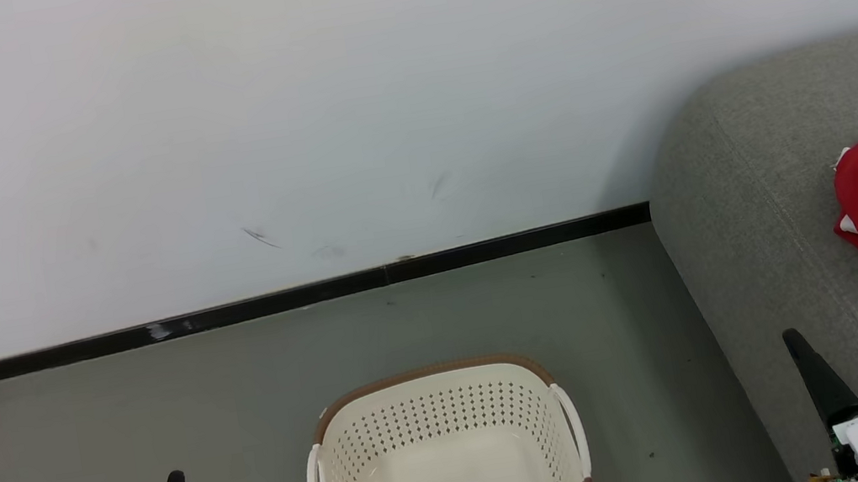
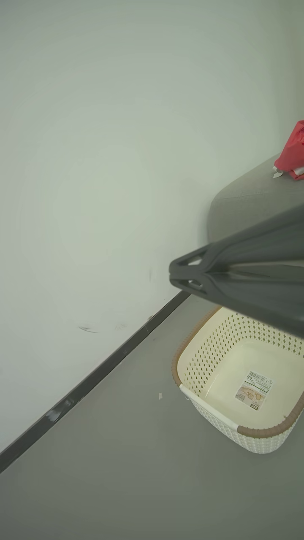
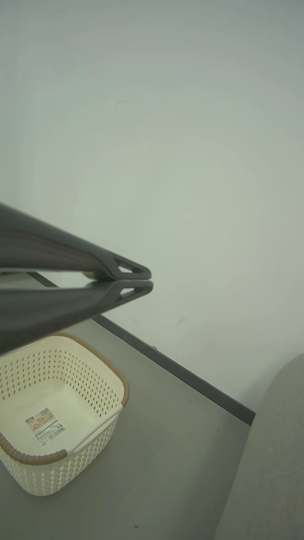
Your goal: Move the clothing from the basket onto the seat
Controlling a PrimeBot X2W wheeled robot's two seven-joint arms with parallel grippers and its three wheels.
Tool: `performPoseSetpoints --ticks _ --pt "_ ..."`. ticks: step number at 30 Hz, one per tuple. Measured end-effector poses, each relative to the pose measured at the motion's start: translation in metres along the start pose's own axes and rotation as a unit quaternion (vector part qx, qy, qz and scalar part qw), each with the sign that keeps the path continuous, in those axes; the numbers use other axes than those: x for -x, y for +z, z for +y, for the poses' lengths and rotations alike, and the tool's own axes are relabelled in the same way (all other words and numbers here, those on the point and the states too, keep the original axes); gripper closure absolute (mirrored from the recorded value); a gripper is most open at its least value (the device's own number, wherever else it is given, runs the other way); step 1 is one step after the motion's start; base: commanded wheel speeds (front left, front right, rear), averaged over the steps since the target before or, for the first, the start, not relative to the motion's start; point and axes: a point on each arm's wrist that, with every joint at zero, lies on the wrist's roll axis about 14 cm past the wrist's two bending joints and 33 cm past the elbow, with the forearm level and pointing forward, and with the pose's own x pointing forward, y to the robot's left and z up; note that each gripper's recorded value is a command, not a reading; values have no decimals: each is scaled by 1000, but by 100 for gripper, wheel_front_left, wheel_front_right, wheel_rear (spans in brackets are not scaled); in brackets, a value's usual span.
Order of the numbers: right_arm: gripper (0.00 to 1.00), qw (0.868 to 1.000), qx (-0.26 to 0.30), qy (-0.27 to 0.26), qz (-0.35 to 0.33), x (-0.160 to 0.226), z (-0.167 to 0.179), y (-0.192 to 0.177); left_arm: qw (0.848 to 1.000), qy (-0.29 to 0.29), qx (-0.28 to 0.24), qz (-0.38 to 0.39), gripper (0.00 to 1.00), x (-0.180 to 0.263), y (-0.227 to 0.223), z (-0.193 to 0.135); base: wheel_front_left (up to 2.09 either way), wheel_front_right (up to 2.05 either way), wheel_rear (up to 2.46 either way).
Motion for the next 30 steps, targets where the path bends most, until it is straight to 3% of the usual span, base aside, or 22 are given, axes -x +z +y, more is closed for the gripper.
performPoseSetpoints --ticks 14,30 --pt "100 995 -97 -7 5 -5 -3 2 995 -19 94 0 100 -4 5 -4 0 0 0" --pt "100 979 -205 2 4 -14 2 8 979 -46 197 -6 100 -8 14 -9 0 0 0"
